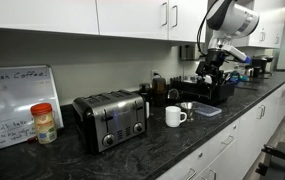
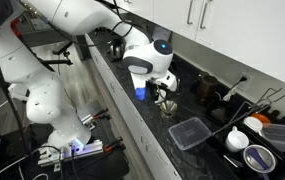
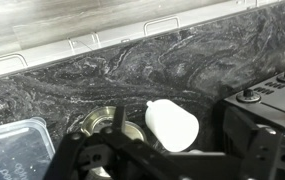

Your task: Remove the filter from the top of the cup

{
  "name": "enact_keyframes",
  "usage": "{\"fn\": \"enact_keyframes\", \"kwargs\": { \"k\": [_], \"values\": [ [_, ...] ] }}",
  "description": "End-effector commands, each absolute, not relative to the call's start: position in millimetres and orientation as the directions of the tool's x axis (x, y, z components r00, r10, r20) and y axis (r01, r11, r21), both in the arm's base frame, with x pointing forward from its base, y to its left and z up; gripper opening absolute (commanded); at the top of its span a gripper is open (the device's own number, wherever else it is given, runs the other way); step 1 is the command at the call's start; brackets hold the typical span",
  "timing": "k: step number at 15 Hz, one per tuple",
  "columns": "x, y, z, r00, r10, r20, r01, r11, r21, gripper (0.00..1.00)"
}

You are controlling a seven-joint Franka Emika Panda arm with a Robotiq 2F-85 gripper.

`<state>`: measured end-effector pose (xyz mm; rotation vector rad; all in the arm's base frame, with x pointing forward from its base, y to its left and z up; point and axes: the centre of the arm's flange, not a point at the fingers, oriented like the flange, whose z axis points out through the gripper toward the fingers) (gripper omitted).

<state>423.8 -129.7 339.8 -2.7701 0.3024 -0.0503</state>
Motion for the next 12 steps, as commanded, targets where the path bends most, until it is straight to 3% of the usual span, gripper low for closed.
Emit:
{"fn": "enact_keyframes", "kwargs": {
  "k": [1,7,12],
  "values": [
    [416.6,-104.1,354.0,0.996,-0.089,-0.031,-0.094,-0.946,-0.312,1.0],
    [419.6,-82.3,368.1,0.998,0.063,-0.031,0.055,-0.978,-0.199,1.0],
    [424.8,-82.6,369.8,0.999,0.048,-0.011,0.044,-0.979,-0.2,1.0]
  ]
}}
